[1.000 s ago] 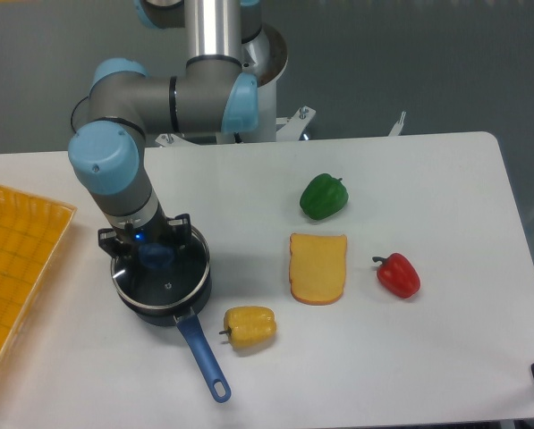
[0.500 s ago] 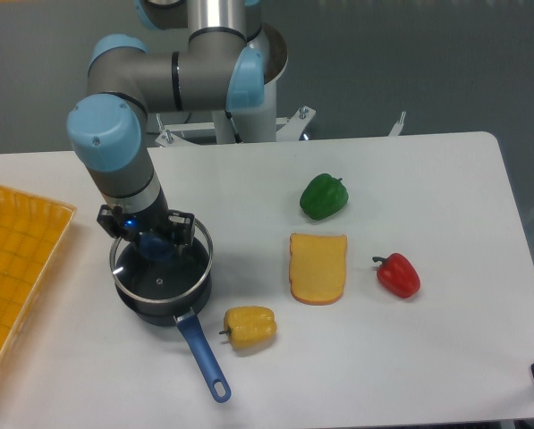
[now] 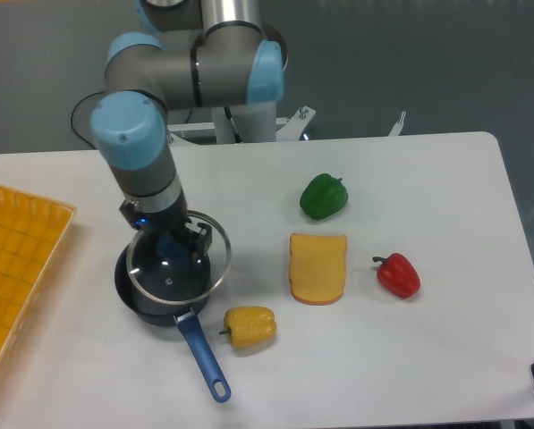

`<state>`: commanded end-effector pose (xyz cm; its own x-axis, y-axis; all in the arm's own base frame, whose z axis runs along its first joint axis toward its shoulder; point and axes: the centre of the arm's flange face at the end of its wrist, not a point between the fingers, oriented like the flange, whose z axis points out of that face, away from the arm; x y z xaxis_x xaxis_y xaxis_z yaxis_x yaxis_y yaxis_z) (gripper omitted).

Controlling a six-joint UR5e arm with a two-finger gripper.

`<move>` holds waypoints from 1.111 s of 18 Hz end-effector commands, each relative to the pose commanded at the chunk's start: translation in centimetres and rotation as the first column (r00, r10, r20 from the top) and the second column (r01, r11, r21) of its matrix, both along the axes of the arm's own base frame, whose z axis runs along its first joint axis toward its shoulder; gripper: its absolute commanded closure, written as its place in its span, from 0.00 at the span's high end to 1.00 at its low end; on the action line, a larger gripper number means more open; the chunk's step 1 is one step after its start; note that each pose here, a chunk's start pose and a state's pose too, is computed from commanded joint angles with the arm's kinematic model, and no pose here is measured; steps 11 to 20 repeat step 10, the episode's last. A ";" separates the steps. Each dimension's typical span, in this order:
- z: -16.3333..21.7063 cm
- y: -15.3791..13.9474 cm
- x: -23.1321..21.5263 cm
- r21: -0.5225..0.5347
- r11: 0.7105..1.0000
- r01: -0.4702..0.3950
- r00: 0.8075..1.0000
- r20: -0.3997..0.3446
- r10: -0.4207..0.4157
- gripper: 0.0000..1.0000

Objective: Open the lid
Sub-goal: 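Lift the glass lid up off the saucepan by its knob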

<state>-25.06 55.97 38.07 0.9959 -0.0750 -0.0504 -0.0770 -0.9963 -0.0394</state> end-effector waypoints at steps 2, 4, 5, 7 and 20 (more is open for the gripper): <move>0.6 -0.6 -0.2 0.007 1.000 0.026 1.000 -0.006 -0.026 0.55; 0.7 -0.8 -0.6 0.007 1.000 0.028 1.000 -0.007 -0.028 0.55; 0.7 -1.0 -0.6 0.004 1.000 0.028 1.000 -0.009 -0.028 0.55; 0.8 -1.0 -0.6 0.006 1.000 0.026 1.000 -0.009 -0.026 0.55; 0.6 -1.1 -0.6 0.005 1.000 0.026 1.000 -0.006 -0.026 0.55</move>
